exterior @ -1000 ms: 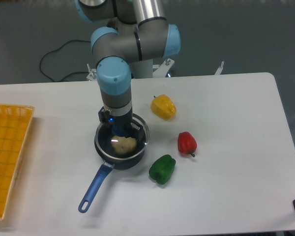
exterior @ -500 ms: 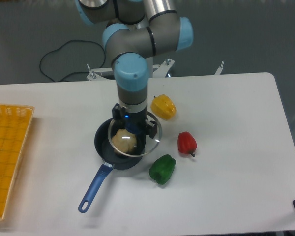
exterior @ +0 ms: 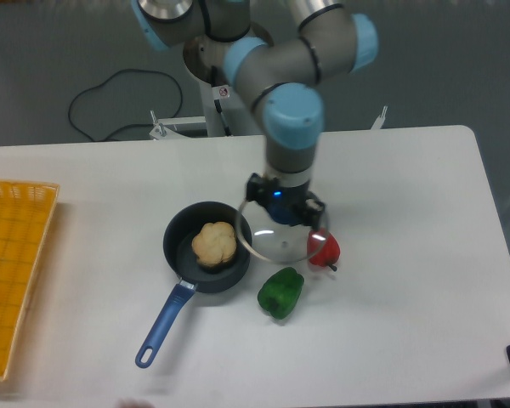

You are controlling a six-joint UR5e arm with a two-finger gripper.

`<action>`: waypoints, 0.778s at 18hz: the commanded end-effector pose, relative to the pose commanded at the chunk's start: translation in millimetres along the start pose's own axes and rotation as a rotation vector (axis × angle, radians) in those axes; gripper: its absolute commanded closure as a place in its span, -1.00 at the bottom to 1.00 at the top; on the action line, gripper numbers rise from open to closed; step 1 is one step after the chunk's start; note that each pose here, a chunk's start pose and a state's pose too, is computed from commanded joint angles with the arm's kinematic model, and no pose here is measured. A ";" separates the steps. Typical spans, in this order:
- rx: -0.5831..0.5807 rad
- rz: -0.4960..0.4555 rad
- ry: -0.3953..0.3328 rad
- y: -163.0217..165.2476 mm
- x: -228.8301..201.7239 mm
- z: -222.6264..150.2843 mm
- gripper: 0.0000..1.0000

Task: Open the lid
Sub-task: 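Carry the lid away from the saucepan past the red pepper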

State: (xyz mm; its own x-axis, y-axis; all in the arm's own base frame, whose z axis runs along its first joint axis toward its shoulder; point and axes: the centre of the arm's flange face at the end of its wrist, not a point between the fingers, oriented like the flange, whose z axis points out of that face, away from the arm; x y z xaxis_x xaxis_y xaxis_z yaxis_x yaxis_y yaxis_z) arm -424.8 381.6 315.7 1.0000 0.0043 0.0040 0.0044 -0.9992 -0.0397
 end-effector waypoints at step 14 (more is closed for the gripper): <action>-0.018 0.177 0.033 99.9 -94.4 18.5 0.38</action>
State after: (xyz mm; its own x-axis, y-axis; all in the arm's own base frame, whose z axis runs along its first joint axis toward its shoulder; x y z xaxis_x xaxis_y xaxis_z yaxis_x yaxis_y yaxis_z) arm -518.7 282.0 292.9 0.9845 -0.1723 0.0316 -0.1716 -0.9849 -0.0248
